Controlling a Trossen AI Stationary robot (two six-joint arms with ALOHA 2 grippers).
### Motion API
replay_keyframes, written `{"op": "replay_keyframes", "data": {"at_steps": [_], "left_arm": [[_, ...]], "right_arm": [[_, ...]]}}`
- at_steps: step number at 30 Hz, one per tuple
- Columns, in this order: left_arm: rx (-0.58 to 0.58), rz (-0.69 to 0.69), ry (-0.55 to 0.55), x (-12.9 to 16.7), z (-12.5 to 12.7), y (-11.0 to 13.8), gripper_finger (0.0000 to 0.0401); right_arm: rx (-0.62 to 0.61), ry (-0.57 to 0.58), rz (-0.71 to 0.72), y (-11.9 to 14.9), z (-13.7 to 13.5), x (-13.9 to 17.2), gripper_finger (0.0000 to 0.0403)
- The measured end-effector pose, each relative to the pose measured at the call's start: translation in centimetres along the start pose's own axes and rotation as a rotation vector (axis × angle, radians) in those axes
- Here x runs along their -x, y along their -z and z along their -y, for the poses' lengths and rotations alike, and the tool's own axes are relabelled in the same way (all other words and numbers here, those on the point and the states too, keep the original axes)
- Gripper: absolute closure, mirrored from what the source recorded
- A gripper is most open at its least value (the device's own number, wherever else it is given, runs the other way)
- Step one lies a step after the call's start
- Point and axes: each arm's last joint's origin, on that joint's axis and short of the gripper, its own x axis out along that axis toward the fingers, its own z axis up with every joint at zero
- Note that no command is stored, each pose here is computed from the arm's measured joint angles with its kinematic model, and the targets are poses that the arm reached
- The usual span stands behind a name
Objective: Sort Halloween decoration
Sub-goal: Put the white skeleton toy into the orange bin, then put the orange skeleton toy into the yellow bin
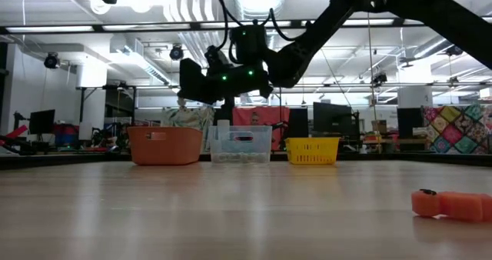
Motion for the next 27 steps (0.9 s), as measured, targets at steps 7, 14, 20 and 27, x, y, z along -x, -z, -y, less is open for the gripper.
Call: {"op": "replay_keyframes", "data": {"at_steps": [7,14,20,27], "left_arm": [[-0.021,-0.013,-0.001,-0.2,0.1,0.2,0.0307],[-0.022,-0.023,-0.001,-0.4,0.2,0.4,0.0307],[-0.016,-0.028,-0.003,-0.5,0.2,0.5,0.0307],[0.0,-0.06,-0.005,-1.1,0.5,1.0,0.0307]], "right_arm": [[0.015,0.003,-0.041,0.4,0.0,0.0,0.039],[0.026,0.001,-0.065,0.6,-0.2,0.1,0.0351],[-0.001,0.002,-0.073,0.7,-0.2,0.1,0.03],[-0.078,-0.121,-0.095,-0.1,-1.3,0.4,0.0274]]}}
